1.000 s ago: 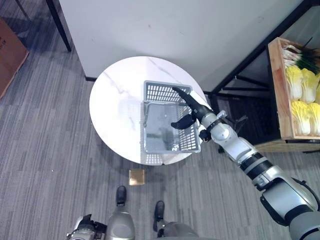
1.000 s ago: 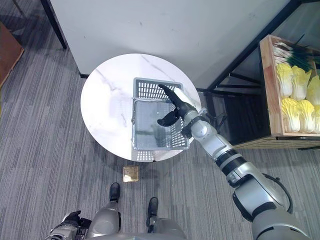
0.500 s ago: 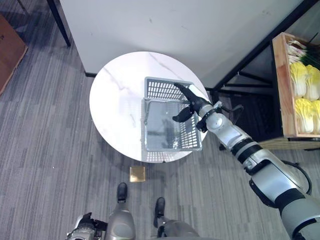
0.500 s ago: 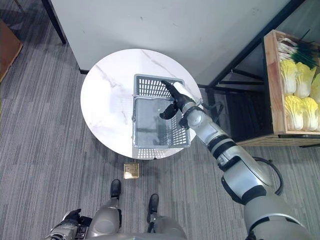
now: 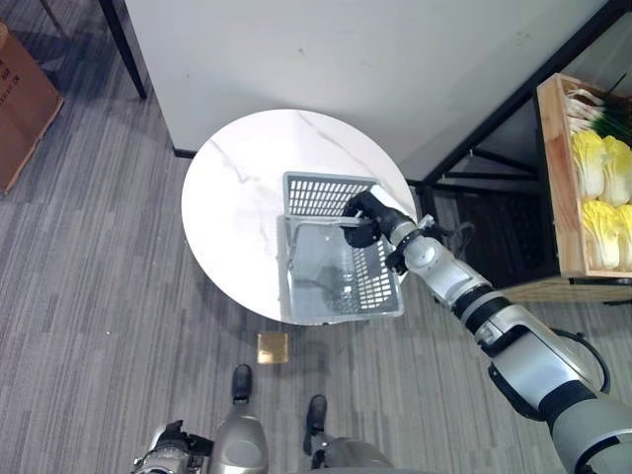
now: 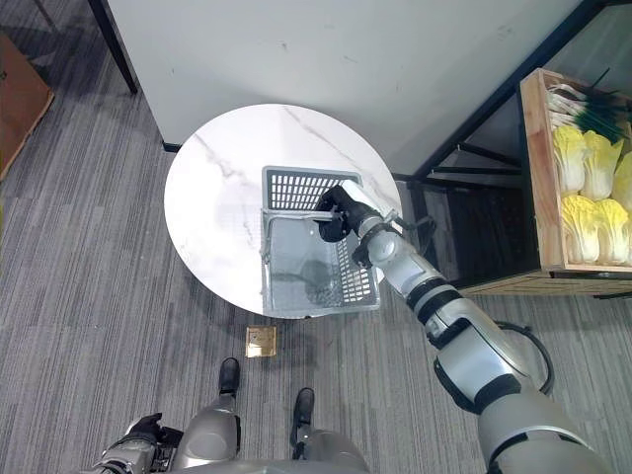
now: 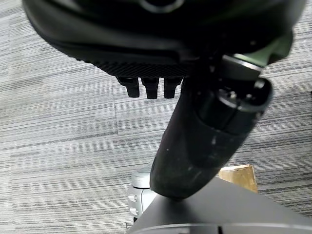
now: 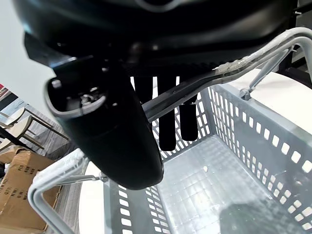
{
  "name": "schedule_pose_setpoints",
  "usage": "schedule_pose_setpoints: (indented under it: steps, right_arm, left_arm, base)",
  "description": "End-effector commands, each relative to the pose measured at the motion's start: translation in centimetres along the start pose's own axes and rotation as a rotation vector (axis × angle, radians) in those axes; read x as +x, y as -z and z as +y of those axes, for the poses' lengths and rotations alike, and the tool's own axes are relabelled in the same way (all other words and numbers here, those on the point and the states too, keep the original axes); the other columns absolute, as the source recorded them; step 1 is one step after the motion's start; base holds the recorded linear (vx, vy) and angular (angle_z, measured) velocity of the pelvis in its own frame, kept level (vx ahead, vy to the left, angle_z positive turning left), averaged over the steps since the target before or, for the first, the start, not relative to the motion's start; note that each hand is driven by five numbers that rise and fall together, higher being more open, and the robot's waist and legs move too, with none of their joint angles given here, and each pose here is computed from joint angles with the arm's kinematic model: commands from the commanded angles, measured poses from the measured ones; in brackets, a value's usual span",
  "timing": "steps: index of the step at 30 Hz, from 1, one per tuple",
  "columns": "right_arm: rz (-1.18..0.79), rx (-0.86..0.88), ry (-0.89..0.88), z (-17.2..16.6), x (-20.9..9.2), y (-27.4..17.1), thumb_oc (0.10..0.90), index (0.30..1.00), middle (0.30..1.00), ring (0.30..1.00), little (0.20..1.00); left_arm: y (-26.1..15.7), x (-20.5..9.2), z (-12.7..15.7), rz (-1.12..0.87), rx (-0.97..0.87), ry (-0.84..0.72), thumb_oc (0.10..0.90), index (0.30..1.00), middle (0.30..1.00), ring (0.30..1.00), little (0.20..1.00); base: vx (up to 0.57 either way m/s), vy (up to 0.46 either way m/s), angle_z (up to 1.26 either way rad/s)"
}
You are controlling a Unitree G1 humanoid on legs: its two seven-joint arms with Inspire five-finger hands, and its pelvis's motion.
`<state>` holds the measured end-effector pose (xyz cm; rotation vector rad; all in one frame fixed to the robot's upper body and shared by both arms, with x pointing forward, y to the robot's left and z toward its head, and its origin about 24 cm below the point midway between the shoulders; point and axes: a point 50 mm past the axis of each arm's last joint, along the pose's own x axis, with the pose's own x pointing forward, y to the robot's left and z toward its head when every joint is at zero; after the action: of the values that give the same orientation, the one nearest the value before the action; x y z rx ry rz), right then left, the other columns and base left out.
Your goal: Get the vegetables into the basket
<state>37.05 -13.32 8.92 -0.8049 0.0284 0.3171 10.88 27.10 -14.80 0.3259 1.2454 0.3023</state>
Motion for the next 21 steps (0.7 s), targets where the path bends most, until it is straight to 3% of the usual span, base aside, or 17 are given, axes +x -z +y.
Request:
schedule_pose_setpoints:
  steps: [1,13,21]
  right_arm:
    - [-0.083,0.05,0.042,-1.4,-0.1,-1.4,0.4,0.3,0.3,0.3,0.3]
    - [-0.032,0.052,0.262,-6.0,-7.9,4.7,0.4,0.3,0.3,0.3,0.3]
    - [0.021,0.106,0.318,-5.5,-10.7,6.7,0.4,0.3,0.3,0.3,0.3]
  left_arm:
    - [0.5,-0.2,-1.6,0.029,0.038,0.043,0.9,1.0,1.0,1.0,1.0]
    - [2.4,-0.4,-2.1,0.077,0.099,0.089,0.9,1.0,1.0,1.0,1.0]
    - [2.3,-0.5,-3.1,0.081,0.085,0.12,0.9,1.0,1.0,1.0,1.0]
  base:
    - [0.04,-0.002,0.0]
    - [0.03,0.004,0.0]
    - [-0.01,-0.008,-0.04]
